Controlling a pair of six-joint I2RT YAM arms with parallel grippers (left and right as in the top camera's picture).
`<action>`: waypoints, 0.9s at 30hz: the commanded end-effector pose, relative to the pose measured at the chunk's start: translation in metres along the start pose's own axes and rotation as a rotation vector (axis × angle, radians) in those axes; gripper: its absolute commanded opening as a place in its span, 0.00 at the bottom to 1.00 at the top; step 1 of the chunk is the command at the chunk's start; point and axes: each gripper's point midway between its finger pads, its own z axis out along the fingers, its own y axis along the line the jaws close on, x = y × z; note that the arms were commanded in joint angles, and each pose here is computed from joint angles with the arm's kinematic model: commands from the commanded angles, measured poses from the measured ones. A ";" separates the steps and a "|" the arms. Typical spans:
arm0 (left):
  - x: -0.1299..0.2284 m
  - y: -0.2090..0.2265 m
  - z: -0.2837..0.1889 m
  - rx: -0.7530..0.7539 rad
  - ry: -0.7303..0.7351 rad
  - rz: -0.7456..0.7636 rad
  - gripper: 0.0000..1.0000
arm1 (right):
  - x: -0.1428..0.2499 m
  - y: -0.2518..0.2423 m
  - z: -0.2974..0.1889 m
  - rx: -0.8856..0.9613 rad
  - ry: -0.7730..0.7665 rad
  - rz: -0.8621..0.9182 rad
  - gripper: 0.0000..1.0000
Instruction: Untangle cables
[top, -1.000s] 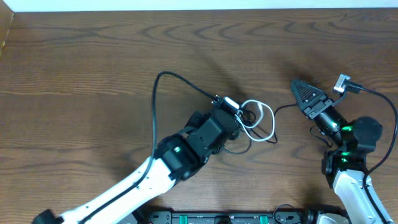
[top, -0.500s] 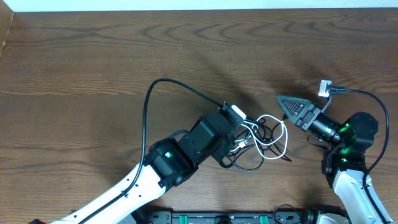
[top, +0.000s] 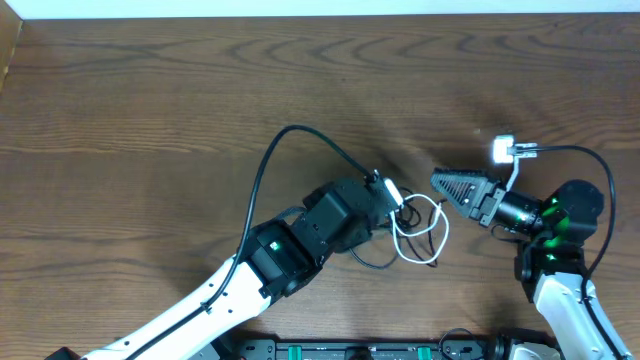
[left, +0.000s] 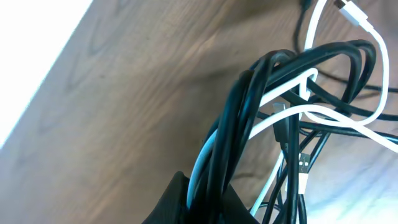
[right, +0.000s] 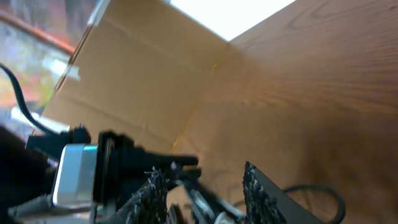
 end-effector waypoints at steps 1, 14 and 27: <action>-0.003 0.013 -0.002 -0.069 0.003 0.131 0.08 | 0.010 0.015 0.009 -0.054 0.061 -0.070 0.38; -0.011 0.020 -0.003 -0.109 -0.021 0.177 0.07 | 0.033 -0.008 0.026 0.041 0.096 -0.020 0.34; -0.011 0.021 -0.003 -0.111 -0.020 0.176 0.07 | 0.037 -0.008 0.026 0.035 0.114 0.007 0.16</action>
